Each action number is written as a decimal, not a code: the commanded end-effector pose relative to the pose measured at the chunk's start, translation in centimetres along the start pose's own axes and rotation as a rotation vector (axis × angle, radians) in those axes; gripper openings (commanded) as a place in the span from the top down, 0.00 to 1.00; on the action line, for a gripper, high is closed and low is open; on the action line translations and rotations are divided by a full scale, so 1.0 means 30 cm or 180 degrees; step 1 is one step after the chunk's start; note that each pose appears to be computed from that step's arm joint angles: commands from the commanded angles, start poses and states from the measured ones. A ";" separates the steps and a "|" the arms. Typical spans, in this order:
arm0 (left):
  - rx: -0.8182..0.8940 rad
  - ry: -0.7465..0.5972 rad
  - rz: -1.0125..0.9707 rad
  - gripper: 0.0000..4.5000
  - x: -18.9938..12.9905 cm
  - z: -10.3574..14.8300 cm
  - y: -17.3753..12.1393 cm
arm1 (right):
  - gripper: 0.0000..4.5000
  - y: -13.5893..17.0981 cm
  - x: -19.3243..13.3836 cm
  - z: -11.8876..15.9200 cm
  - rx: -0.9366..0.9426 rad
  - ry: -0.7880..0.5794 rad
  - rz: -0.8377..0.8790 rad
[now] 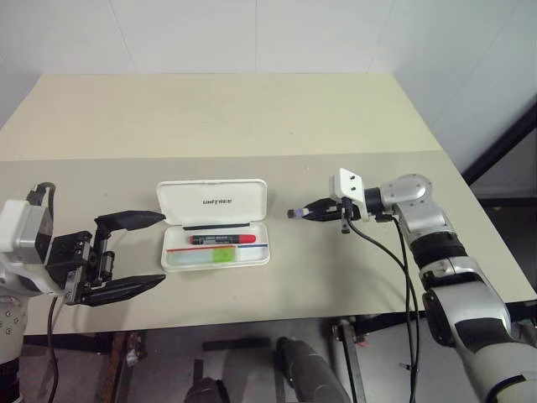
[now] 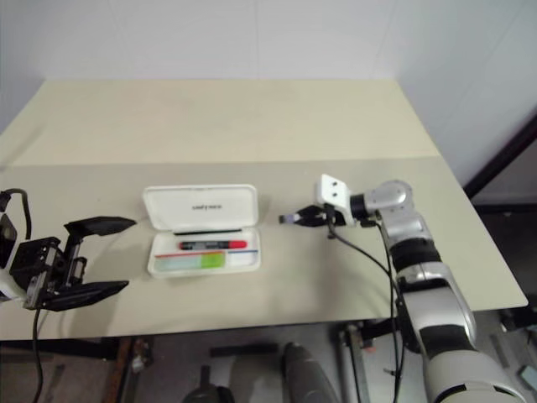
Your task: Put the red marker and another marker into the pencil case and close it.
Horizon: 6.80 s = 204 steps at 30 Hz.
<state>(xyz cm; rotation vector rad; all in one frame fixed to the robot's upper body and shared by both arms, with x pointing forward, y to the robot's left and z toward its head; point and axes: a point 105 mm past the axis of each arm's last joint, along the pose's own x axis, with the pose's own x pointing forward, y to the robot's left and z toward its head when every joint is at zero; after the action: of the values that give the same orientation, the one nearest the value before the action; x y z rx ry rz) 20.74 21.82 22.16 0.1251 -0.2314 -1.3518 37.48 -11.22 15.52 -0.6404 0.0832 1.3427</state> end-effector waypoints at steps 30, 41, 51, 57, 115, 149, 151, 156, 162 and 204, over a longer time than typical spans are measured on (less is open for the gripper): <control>0.0115 0.0292 0.0338 0.00 -0.266 -0.023 0.043 | 0.94 0.272 0.223 0.252 0.0231 -0.0059 0.0265; 0.0192 0.0331 0.0315 0.00 -0.266 -0.025 0.033 | 0.94 0.266 0.240 0.205 0.0222 0.0093 0.0272; 0.0215 0.0335 0.0320 0.00 -0.267 -0.028 0.024 | 0.16 0.275 0.236 0.224 0.0210 0.0051 0.0362; 0.0248 0.0309 0.0360 0.00 -0.270 -0.030 0.034 | 0.01 0.270 0.218 0.245 0.0243 -0.0017 0.0358; 0.0015 0.1341 0.1662 0.99 -0.178 -0.216 0.559 | 0.00 0.115 -0.421 0.113 0.0495 -0.0786 -0.0824; -0.0181 0.0786 0.0194 0.99 0.193 -0.200 0.530 | 0.00 0.152 -0.496 0.112 0.0519 -0.0550 -0.0959; -0.0173 0.0787 0.0014 0.99 0.200 -0.192 0.514 | 0.00 0.152 -0.504 0.107 0.0534 -0.0542 -0.0963; -0.0137 0.0884 -0.0201 0.99 0.216 -0.201 0.492 | 0.00 0.146 -0.531 0.093 0.0613 -0.0542 -0.0991; -0.0114 0.1019 -0.0410 0.99 0.228 -0.239 0.457 | 0.00 0.138 -0.565 0.109 0.0677 -0.0715 -0.1094; 0.0479 0.2507 -0.1623 0.99 0.208 -0.418 0.290 | 0.00 0.148 -0.503 0.117 0.0634 -0.0788 -0.0942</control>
<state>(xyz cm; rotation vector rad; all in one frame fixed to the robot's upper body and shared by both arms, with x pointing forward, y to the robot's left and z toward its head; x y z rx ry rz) 34.58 15.85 14.73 0.8348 0.2241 -1.5768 29.11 -22.58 21.95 -0.2846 -0.0354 1.0839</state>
